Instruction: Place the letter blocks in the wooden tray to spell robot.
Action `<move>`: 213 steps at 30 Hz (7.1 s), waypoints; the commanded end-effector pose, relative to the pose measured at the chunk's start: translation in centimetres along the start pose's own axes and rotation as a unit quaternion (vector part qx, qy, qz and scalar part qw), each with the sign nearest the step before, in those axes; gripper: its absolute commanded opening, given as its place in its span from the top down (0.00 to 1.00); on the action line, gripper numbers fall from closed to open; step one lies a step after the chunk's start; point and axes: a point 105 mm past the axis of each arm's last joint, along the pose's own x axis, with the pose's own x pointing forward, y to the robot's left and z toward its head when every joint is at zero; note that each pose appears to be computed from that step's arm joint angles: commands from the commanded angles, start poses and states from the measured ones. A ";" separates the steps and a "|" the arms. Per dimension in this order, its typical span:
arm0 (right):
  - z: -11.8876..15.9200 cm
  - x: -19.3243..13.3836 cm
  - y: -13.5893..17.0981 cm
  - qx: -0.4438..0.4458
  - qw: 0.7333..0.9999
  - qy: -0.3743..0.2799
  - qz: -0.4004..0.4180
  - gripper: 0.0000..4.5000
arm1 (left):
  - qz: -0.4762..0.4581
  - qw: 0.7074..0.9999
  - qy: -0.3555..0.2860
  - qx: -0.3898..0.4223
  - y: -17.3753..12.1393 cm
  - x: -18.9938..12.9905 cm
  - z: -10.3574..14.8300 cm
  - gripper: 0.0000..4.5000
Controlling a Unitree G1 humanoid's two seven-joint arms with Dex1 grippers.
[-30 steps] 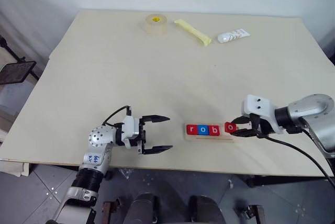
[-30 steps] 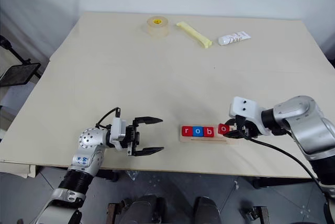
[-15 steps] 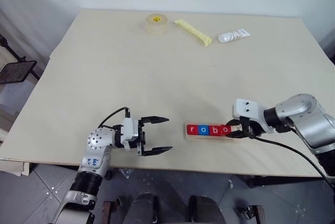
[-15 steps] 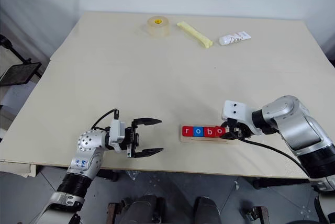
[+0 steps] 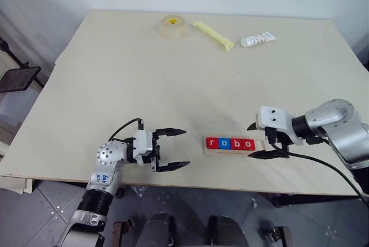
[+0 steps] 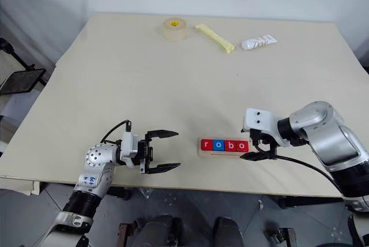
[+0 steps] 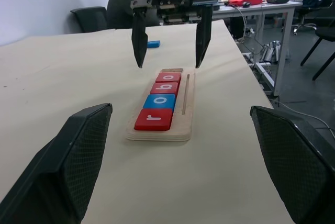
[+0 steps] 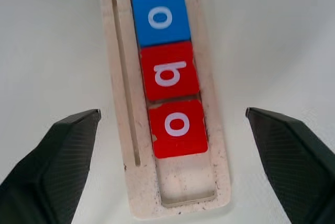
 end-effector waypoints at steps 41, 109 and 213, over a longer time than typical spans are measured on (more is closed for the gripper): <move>-16.4 -12.5 1.3 0.383 0.790 -0.146 -0.456 0.01 | -0.031 0.999 -0.001 0.011 1.1 0.3 0.3 0.00; -9.5 -4.7 5.0 0.291 0.887 -0.106 -0.342 0.01 | -0.023 1.000 0.005 0.012 0.5 -0.7 0.6 0.00; -3.5 -4.4 -0.9 0.039 0.998 0.012 -0.047 0.01 | 0.020 1.000 -0.010 0.014 -0.2 0.3 0.2 0.00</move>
